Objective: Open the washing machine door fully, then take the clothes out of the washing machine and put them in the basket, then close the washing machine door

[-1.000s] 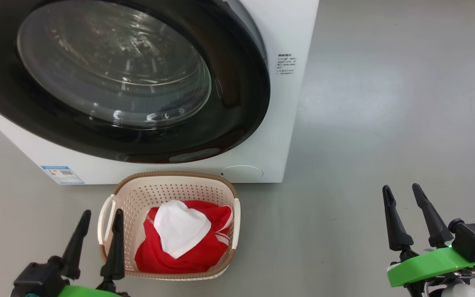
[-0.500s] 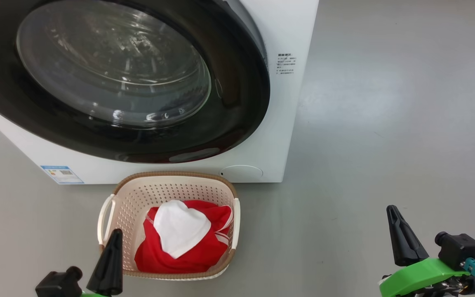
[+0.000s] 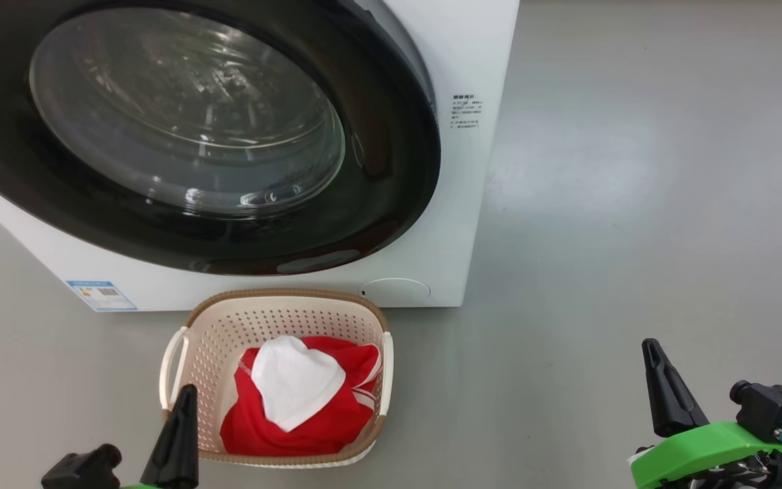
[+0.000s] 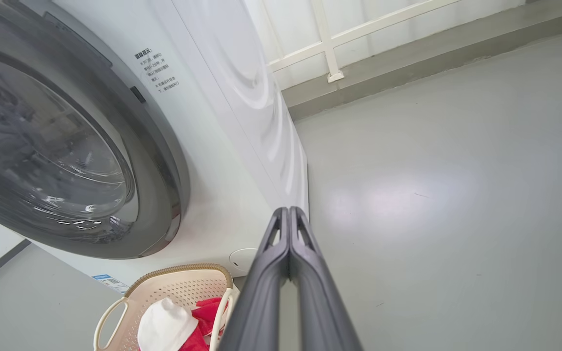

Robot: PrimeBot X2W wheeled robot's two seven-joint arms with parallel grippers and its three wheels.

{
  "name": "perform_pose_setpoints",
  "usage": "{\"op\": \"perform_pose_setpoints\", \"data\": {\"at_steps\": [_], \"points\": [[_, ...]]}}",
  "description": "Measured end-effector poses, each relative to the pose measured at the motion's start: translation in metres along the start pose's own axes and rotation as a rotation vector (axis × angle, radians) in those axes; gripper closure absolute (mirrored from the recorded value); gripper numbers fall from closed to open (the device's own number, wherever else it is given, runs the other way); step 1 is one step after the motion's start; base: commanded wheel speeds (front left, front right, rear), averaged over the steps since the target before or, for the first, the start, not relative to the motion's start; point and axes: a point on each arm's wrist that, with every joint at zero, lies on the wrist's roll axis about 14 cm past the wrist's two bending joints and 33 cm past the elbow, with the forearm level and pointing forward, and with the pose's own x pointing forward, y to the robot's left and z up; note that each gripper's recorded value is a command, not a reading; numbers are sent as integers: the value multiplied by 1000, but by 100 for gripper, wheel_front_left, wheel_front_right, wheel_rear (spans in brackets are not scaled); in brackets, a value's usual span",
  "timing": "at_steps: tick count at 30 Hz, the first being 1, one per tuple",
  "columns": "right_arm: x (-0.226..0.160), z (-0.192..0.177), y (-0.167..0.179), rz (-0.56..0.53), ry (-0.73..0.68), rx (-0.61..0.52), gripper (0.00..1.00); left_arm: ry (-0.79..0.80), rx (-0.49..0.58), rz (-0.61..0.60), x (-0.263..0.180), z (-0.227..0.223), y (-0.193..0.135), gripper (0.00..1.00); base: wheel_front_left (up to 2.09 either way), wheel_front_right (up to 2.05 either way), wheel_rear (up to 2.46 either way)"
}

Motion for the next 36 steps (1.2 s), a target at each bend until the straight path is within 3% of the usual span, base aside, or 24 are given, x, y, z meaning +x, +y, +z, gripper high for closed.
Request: {"op": "perform_pose_setpoints", "data": {"at_steps": [36], "points": [[-4, 16, -6, -36, -24, 344, 100, 14, -359, 32, 0, 4, 1, 100, 0, 0, 0]]}}
